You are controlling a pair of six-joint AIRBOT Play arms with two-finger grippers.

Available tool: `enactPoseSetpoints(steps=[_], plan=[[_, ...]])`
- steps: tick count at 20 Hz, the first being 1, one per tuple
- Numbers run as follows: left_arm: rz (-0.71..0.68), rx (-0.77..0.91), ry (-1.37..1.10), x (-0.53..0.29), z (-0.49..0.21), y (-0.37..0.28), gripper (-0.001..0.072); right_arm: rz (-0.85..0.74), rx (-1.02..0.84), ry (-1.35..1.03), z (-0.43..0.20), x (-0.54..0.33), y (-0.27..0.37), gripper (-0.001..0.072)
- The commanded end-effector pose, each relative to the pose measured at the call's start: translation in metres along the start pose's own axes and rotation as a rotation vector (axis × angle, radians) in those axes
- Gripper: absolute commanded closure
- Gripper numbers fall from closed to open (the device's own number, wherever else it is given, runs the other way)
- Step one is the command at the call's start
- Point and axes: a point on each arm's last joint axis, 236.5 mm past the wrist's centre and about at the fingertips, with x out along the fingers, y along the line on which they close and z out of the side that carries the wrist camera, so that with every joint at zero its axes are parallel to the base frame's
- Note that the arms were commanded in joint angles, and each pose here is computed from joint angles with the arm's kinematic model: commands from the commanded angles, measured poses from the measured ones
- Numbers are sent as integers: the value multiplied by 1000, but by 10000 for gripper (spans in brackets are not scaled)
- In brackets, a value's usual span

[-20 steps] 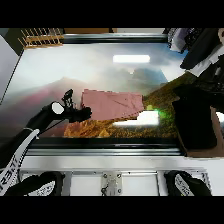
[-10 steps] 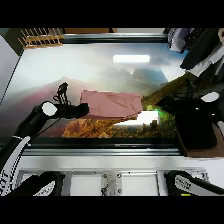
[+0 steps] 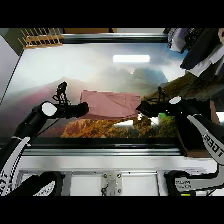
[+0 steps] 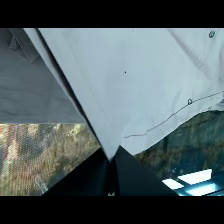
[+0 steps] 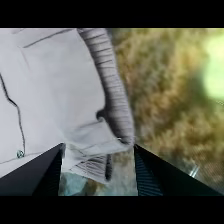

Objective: Fold the clothes and pants, and hang the long-sleeved shirts on hangers.

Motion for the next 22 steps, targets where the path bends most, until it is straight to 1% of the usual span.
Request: enactPoseSetpoints(steps=[1,3,5,6,7,9,10,13,16,17,19,22], plan=[[0,-1,-3,0,1,0,699,5,-24,-23,4,3,5,254],[0,-1,-3,0,1,0,699,8,-63,-32,5,0,9,256],[0,-1,-3,0,1,0,699,9,-65,-34,5,-1,9,265],[0,-1,-3,0,1,0,699,9,-66,-33,5,-1,9,384],[0,-1,-3,0,1,0,699,8,-72,-35,6,-1,9,489],[0,-1,-3,0,1,0,699,9,-94,-40,7,-3,10,506],[0,-1,-3,0,1,0,699,6,-115,-44,7,-6,11,689],[-1,-3,-7,-1,2,0,699,-12,-219,-71,16,-23,22,698],[-32,7,-88,-31,37,-15,699,14,-391,-129,33,-73,72,699],[-58,35,-149,-54,58,-29,699,40,-461,-166,39,-101,101,699],[-135,111,-338,-130,104,-74,699,112,-591,-270,45,-168,166,699],[-264,245,-617,-262,129,-148,699,227,-696,-440,24,-275,251,699]])
